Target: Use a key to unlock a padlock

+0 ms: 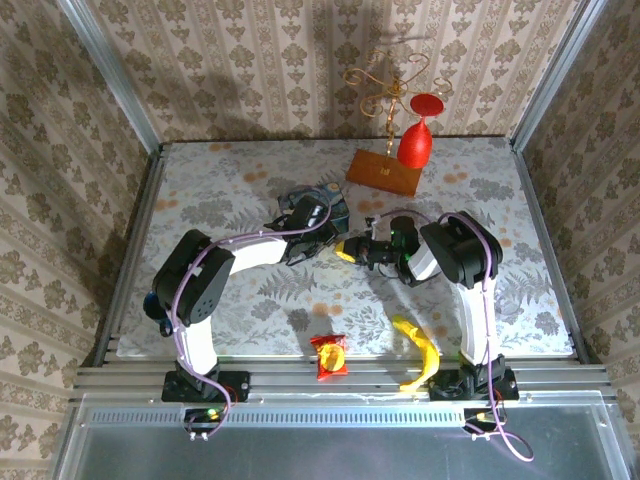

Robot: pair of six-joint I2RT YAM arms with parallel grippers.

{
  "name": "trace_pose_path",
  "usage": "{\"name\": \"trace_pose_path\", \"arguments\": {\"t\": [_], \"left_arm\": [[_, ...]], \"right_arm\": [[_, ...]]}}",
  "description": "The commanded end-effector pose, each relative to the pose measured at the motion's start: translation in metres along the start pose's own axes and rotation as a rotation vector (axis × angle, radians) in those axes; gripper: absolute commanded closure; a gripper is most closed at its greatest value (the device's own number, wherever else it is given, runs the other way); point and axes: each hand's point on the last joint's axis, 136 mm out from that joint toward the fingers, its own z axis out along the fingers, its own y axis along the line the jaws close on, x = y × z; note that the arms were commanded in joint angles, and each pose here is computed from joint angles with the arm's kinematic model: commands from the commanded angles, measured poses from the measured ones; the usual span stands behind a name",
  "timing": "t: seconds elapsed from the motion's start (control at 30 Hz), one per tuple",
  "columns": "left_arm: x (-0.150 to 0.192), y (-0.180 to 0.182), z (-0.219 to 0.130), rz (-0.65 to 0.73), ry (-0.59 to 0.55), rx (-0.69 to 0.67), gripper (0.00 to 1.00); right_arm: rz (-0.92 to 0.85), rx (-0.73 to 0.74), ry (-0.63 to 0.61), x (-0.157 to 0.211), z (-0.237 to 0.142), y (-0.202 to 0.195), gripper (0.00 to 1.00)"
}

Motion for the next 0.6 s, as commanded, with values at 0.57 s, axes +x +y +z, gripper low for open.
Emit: {"name": "trace_pose_path", "arguments": {"t": [0.57], "left_arm": [[0.083, -0.018, -0.017, 0.056, 0.304, 0.087, 1.0]], "right_arm": [[-0.15, -0.009, -0.237, -0.055, 0.012, 0.035, 0.88]]}}
